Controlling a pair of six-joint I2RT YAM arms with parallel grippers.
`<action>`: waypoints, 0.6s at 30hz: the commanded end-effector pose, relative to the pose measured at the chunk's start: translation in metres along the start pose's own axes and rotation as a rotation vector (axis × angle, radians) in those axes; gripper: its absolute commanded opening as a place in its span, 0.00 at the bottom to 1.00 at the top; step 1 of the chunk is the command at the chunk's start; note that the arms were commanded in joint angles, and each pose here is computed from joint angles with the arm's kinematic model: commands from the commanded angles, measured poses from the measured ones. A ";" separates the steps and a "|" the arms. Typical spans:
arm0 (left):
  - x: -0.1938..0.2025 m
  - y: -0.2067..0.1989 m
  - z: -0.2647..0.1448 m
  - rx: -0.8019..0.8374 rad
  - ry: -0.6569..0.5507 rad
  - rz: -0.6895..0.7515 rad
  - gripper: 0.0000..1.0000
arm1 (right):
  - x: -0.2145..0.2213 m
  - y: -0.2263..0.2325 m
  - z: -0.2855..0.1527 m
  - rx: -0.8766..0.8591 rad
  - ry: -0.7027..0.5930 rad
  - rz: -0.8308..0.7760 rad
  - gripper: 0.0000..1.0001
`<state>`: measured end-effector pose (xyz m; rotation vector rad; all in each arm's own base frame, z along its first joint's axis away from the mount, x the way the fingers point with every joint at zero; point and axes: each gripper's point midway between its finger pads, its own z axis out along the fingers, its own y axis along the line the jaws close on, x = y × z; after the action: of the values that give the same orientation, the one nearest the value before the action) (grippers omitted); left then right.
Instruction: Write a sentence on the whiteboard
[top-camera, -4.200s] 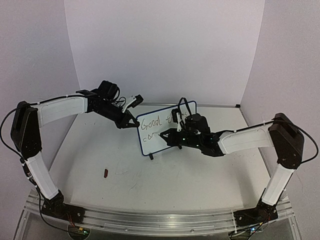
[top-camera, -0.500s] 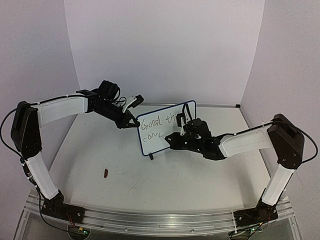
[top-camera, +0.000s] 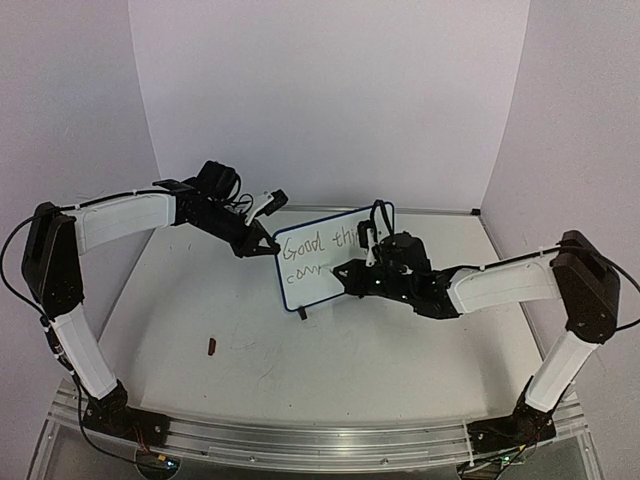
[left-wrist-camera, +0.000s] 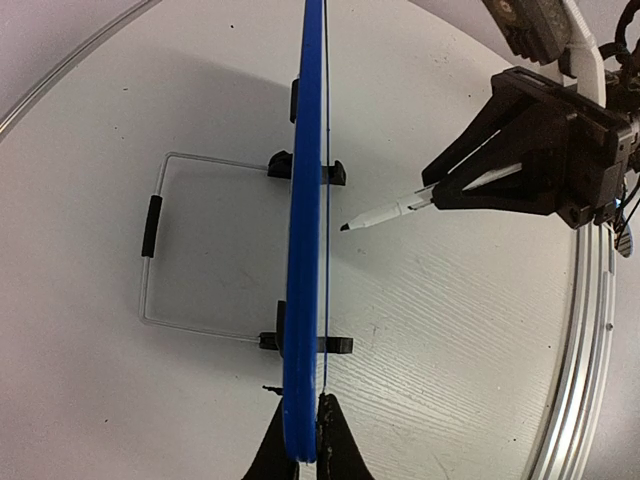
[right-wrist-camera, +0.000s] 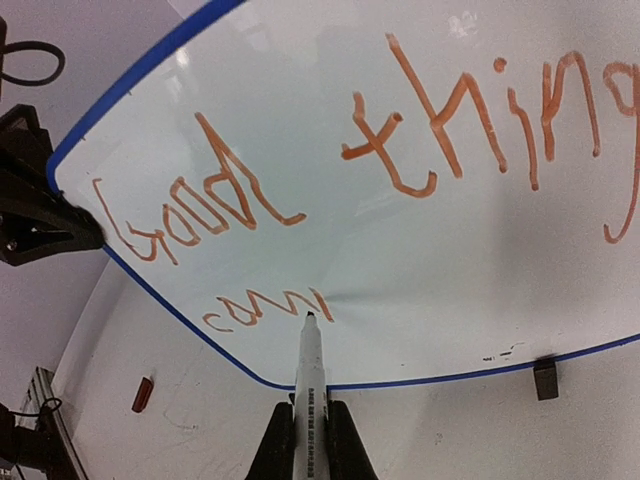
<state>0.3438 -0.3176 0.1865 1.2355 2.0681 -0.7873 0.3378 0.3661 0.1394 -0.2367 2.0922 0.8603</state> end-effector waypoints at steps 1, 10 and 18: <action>0.045 0.011 0.015 -0.047 0.167 -0.024 0.00 | -0.030 0.022 -0.018 -0.047 -0.081 -0.024 0.00; 0.046 0.011 0.016 -0.046 0.169 -0.027 0.00 | -0.033 0.018 -0.007 -0.014 -0.092 -0.027 0.00; 0.046 0.011 0.016 -0.046 0.170 -0.025 0.00 | -0.031 0.020 0.001 -0.019 -0.082 -0.028 0.00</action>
<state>0.3439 -0.3176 0.1866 1.2354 2.0682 -0.7868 0.3427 0.3678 0.1606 -0.2325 2.0378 0.8534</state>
